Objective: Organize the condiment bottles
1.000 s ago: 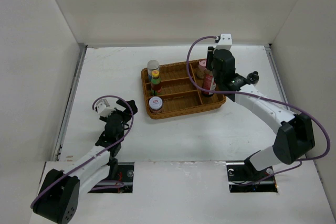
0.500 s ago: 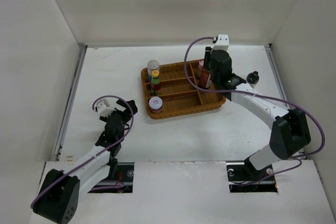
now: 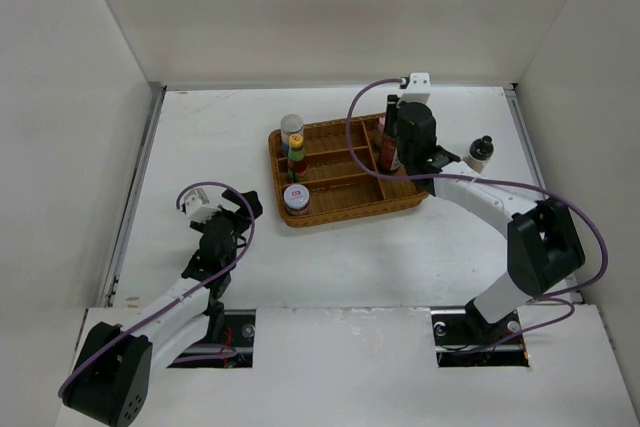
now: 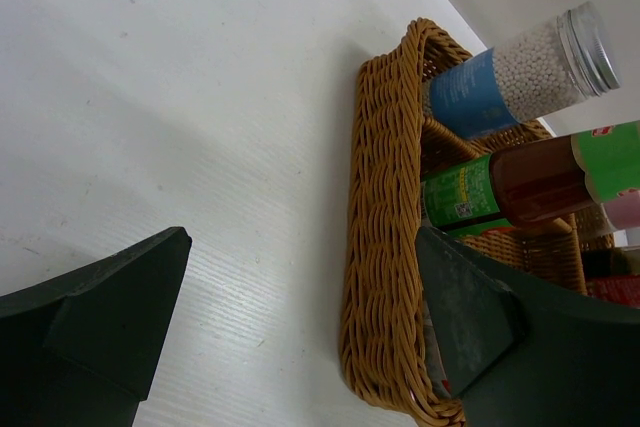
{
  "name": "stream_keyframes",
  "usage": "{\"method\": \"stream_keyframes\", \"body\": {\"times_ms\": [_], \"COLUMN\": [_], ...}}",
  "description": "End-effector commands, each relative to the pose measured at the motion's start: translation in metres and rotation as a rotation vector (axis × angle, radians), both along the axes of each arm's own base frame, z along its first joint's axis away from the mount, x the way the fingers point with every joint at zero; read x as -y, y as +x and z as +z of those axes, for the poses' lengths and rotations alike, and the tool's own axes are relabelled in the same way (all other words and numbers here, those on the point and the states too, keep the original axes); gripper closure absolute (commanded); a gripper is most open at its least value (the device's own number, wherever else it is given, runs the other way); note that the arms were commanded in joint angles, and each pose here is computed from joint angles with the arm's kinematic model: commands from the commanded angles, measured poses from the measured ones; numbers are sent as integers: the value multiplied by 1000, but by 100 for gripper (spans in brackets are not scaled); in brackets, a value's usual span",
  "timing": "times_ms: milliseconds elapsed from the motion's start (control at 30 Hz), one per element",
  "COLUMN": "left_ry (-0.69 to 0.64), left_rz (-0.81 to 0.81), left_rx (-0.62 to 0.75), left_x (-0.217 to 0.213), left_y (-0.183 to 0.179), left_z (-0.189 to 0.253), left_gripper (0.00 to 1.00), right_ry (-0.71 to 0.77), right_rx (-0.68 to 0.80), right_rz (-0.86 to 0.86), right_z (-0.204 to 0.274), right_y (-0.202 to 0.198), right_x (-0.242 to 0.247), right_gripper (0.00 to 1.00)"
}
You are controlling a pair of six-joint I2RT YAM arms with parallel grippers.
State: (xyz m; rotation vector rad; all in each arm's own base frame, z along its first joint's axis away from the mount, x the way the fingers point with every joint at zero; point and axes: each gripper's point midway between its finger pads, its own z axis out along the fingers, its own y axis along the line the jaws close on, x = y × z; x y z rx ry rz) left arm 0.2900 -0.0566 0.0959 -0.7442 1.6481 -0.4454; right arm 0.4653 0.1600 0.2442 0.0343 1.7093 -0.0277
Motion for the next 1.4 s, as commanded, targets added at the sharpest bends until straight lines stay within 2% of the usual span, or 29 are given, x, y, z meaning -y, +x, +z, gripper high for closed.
{"method": "stream_keyframes", "body": {"times_ms": [0, 200, 467, 500, 633, 733, 867, 1000, 1067, 1200, 1300, 1367], "left_ry": [-29, -30, -30, -30, -30, -30, -30, -29, -30, -33, -34, -36], "left_rz": [-10, -10, -11, -11, -11, -11, -11, -14, -16, -20, -26, -26], "left_rx": [54, 55, 55, 55, 55, 55, 55, 52, 54, 52, 52, 52], "left_x": [4, 4, 4, 4, 4, 4, 4, 5, 5, 6, 7, 7], "left_y": [4, 4, 4, 4, 4, 4, 4, 4, 4, 3, 3, 3], "left_z": [14, 15, 14, 14, 14, 14, 14, 13, 14, 13, 13, 13], "left_gripper": [0, 0, 0, 0, 0, 0, 0, 0, 0, 0, 0, 0], "right_ry": [92, 115, 106, 111, 134, 150, 174, 214, 249, 331, 318, 297], "right_rx": [196, 237, 143, 137, 145, 170, 190, 189, 191, 117, 12, -48], "right_rz": [-32, -57, -61, -61, -61, -57, -56, -63, -115, -386, -543, -584], "right_z": [68, 77, 20, 16, 20, 37, 52, 51, 44, -2, -37, -52], "right_y": [11, 10, 0, -3, -12, -21, -38, -60, -69, -77, -77, -71], "right_x": [5, 12, 14, 15, 19, 23, 31, 42, 64, 146, 196, 212], "right_gripper": [66, 66, 56, 53, 29, 18, 10, 6, 6, 5, 2, 0]}}
